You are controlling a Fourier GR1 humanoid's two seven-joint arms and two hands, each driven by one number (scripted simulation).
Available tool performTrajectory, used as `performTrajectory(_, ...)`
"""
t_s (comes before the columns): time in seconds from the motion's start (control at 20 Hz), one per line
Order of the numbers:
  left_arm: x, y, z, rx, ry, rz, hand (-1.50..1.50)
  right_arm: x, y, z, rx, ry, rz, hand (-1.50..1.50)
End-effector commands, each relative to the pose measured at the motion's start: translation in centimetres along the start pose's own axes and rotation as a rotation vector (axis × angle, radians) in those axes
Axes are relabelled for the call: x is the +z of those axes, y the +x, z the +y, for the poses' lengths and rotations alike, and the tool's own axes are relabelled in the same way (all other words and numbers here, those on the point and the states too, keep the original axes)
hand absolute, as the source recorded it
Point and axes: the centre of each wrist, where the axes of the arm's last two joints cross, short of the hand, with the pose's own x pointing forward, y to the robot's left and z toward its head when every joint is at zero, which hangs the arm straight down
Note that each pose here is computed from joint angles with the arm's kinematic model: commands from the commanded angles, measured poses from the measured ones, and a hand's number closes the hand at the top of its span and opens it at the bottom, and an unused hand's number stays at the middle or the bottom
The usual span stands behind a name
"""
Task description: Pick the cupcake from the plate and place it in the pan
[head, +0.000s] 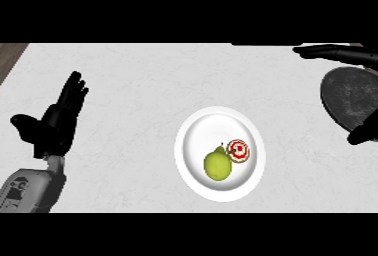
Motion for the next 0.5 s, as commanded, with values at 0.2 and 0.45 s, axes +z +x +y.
performTrajectory(0.2, -0.2, 1.1, 0.5, 0.006, -0.002, -0.013, 0.00, -5.4, 2.9, 0.6, 0.083, 0.035, -0.005, -1.50)
performTrajectory(0.45, 0.0, 0.8, 1.8, 0.000, 0.011, 0.012, 0.00, -6.3, 4.3, -0.1, 0.014, 0.155, -0.059, -1.50)
